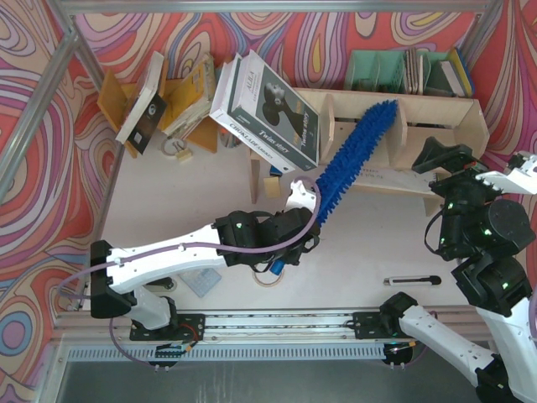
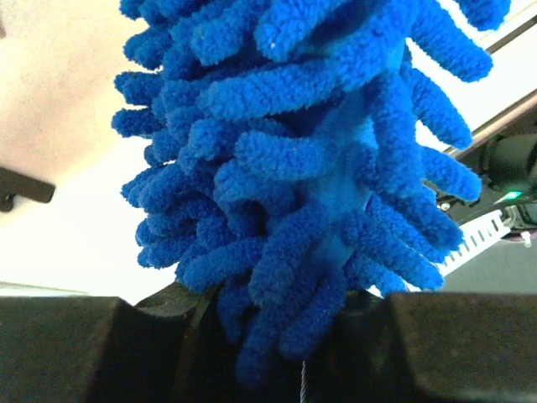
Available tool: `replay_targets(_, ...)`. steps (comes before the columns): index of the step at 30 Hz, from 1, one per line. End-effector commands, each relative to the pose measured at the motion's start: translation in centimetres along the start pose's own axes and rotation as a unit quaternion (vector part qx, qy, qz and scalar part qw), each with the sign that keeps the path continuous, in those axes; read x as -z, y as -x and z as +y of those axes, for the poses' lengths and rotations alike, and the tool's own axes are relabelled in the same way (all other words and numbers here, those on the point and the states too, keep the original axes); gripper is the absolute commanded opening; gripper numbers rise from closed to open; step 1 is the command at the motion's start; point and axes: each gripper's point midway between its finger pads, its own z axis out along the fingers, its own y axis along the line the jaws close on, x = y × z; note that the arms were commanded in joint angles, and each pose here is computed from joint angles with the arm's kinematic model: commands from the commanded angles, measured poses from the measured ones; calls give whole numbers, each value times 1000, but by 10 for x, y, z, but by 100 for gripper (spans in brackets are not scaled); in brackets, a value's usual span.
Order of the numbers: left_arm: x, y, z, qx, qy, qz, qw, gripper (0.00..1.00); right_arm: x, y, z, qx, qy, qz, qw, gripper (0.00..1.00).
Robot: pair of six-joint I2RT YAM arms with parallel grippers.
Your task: Dust the bookshelf with a duster
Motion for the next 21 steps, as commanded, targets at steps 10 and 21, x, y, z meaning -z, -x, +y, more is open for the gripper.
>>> replay_targets(10,24,-4,56,89,111,-39,989,0,-3,-9,-2,1,-9,-1,1000,99)
replay_targets(21,38,20,52,128,80,-114,982,0,-1,-8,-4,1,-11,-1,1000,99)
